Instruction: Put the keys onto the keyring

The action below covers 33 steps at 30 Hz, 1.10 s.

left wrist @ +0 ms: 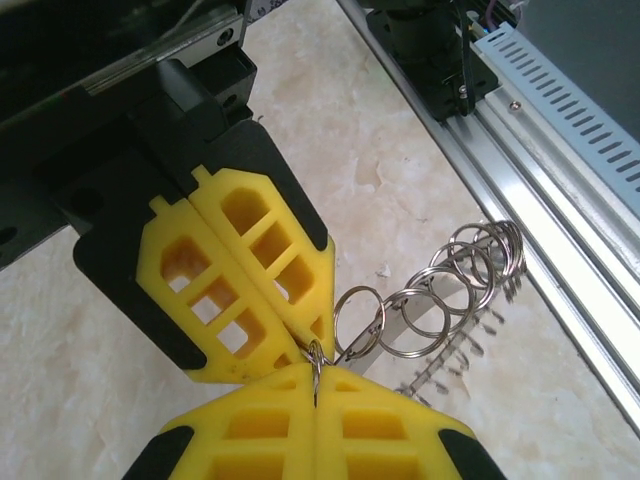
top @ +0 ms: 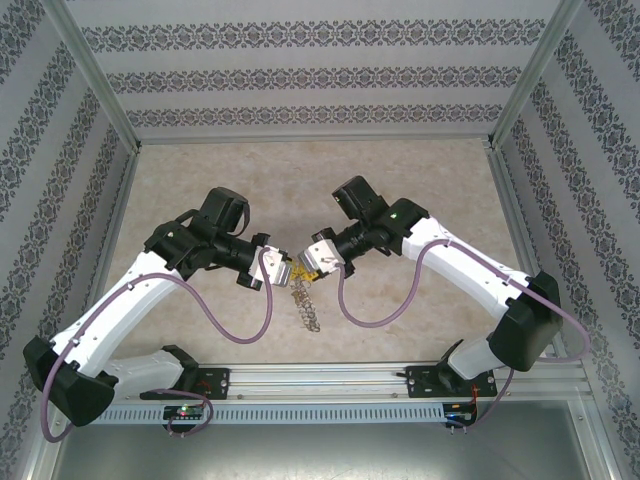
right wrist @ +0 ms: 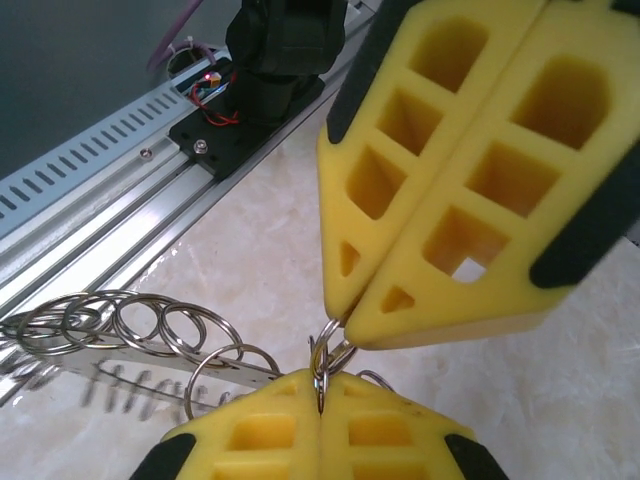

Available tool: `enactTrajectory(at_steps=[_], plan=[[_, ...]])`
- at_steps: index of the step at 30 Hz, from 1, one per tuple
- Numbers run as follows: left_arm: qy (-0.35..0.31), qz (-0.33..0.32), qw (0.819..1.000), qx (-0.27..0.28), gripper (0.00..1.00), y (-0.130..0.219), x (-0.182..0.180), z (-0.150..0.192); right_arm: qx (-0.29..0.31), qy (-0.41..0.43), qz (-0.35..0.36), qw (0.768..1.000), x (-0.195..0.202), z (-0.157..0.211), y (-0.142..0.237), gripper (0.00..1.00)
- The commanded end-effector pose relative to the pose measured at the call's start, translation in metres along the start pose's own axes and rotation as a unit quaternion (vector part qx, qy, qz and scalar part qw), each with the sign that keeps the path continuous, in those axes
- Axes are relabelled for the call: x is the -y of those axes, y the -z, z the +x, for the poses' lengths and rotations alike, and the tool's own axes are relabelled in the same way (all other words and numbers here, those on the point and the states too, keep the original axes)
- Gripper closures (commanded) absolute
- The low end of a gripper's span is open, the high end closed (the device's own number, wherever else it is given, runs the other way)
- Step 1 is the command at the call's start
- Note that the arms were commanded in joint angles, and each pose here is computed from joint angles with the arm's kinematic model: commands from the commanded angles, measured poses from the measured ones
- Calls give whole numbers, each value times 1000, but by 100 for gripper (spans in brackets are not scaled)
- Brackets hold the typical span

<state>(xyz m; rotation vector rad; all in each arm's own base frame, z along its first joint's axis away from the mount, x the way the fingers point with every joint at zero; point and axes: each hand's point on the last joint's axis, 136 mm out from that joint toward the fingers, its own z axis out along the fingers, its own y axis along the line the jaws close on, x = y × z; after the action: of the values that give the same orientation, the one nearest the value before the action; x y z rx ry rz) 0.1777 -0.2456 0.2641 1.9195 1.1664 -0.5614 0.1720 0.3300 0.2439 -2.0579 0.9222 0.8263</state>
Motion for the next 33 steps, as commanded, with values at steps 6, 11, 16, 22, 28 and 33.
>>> enactTrajectory(at_steps=[6,11,16,22,28,33], plan=[[-25,-34,998,-44,100,10,-1,9,61,-65,20,996,9,-14,18,100],[-29,-62,994,-85,100,11,-1,28,88,-102,29,990,16,-15,23,100],[-22,-83,992,-90,100,7,-4,36,126,-132,37,982,23,-22,24,100],[-15,-104,990,-92,100,2,-5,43,145,-141,54,978,24,-28,26,100],[-2,-127,990,-68,100,2,-10,34,141,-182,106,967,39,-23,28,100],[-16,-138,989,-55,100,8,-15,24,106,-218,121,963,44,-12,20,100]])
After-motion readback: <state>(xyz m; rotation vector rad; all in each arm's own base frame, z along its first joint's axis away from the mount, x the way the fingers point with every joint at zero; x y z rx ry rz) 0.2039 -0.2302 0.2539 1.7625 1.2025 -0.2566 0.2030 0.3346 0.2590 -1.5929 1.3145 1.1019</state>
